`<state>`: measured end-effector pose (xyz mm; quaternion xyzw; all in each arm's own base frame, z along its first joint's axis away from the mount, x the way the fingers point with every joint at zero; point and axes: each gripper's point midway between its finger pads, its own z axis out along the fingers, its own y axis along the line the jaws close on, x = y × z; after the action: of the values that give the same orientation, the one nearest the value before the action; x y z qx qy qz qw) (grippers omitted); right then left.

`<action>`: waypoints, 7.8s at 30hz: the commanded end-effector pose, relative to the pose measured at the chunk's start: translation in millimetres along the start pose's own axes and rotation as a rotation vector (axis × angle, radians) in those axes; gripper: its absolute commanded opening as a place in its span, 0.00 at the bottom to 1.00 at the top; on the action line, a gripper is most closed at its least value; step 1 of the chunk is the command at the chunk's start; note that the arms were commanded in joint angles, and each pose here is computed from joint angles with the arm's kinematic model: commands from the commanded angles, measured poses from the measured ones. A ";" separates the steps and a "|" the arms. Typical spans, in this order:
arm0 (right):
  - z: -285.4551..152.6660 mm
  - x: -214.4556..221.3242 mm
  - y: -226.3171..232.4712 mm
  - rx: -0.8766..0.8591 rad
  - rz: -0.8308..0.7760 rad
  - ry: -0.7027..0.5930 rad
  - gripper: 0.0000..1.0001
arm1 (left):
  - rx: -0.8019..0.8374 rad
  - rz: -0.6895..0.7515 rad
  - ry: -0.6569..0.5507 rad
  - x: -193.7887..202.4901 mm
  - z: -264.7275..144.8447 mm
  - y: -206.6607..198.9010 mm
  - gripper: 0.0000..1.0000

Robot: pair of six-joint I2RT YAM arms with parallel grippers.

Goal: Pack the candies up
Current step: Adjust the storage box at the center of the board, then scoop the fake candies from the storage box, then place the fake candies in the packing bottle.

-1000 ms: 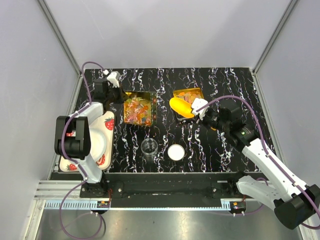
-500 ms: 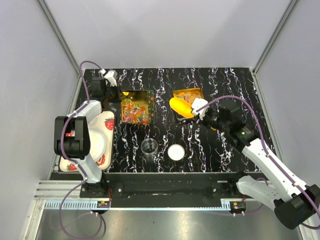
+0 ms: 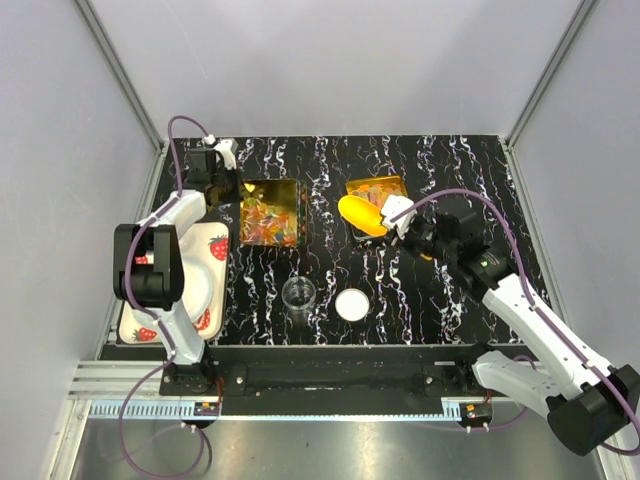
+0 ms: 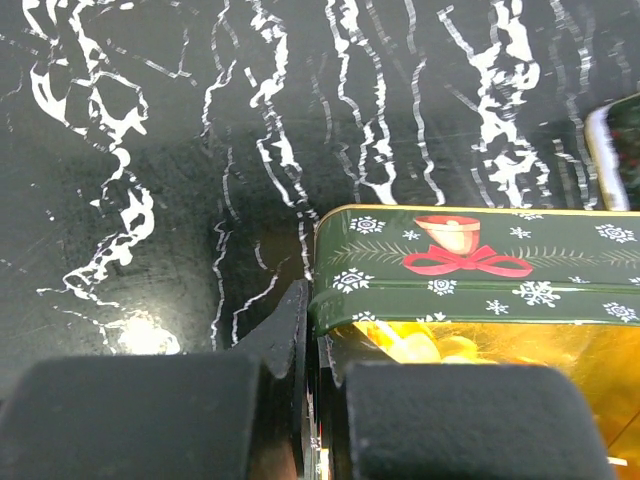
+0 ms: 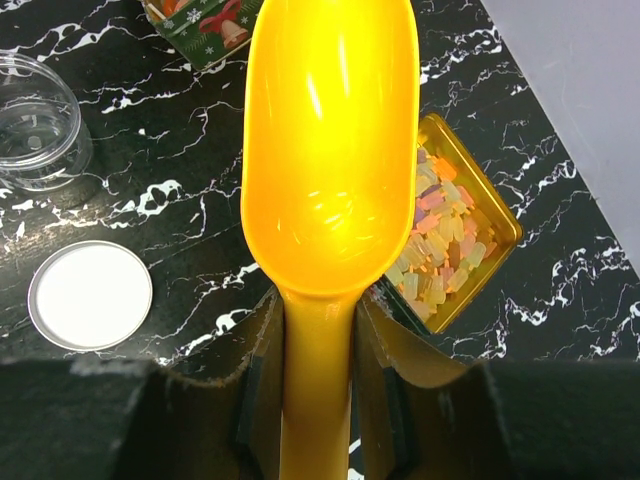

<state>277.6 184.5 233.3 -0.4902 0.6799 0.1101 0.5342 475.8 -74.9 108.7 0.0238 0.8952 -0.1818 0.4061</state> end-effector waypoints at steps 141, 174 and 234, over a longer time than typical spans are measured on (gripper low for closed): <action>268.1 20.4 131.0 -0.355 -0.328 0.559 0.00 | -0.164 0.244 0.253 21.4 33.7 -23.0 0.00; 222.5 0.8 90.2 -0.298 -0.016 0.340 0.00 | -0.181 0.228 0.263 27.8 36.2 -13.7 0.00; 53.1 8.4 117.6 -0.419 -0.245 0.379 0.00 | -0.184 0.217 0.285 37.0 42.8 -7.6 0.00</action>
<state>212.6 271.7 151.5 -0.6718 0.6758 0.1230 0.2773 464.3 -98.0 37.8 0.1103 0.9609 -0.0371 0.2511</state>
